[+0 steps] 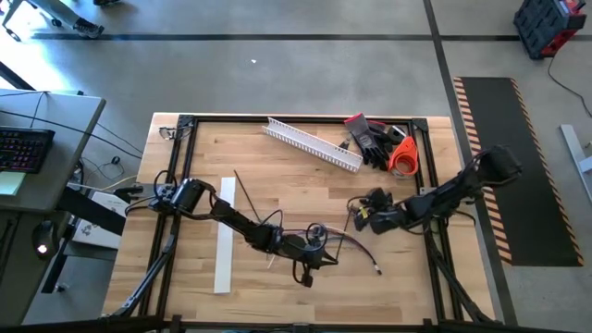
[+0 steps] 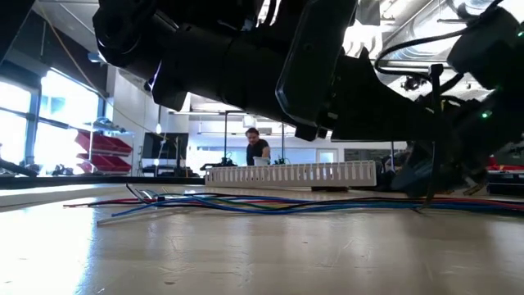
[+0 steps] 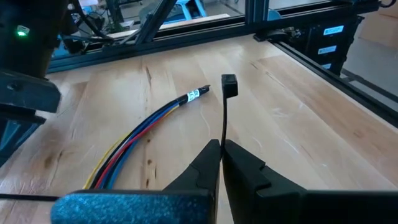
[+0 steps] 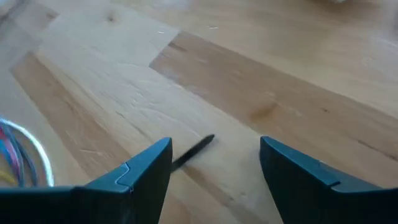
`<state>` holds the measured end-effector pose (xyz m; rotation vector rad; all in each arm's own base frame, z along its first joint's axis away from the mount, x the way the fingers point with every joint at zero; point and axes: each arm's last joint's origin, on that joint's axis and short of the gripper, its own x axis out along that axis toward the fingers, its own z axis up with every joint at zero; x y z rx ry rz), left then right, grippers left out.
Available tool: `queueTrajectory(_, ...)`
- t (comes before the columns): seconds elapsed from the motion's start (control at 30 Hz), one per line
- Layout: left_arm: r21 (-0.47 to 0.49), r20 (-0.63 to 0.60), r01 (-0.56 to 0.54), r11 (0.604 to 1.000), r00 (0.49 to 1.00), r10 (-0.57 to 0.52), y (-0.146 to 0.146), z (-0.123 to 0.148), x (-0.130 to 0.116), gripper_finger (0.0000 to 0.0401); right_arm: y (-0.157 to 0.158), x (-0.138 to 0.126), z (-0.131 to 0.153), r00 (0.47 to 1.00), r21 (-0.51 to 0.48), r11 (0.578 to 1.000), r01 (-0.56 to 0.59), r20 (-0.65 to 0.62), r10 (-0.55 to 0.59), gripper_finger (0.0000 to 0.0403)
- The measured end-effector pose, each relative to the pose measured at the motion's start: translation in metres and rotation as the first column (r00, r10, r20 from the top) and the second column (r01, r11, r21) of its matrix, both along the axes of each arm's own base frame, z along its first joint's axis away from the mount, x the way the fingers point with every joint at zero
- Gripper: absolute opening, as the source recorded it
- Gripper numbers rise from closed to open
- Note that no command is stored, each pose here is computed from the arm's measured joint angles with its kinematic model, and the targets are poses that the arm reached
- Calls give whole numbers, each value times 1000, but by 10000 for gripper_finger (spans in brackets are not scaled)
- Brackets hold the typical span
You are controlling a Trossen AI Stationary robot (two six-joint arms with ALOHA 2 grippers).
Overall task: Ziptie cables
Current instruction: Wrap the right zip tie on the cable
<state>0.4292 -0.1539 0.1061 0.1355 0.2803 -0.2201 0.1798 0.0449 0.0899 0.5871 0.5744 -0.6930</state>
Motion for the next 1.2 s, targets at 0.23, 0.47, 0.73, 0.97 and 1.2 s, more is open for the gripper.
queueTrajectory(0.23, 0, 1, -1, 1000, 1000, 1, 0, 0, 0, 0, -7, 3, 0, 995, 24, 995, -95, 30, 94, 229)
queueTrajectory(0.47, -1, 2, -1, 1000, 1000, 1, 0, 0, 0, 0, -9, 9, 2, 986, 68, 984, -165, 32, 164, 212)
queueTrajectory(0.73, -1, 2, -1, 1000, 1000, 1, 0, 0, 0, 0, -7, 11, 3, 973, 96, 968, -231, 36, 229, 184)
queueTrajectory(0.97, -2, 2, -1, 1000, 1000, 1, 0, 0, 0, 0, -6, 12, 4, 960, 84, 957, -278, 42, 276, 160)
queueTrajectory(1.2, -1, 2, -2, 1000, 1000, 2, 0, 0, 0, 0, -8, 14, 7, 968, 11, 969, -245, 59, 244, 164)
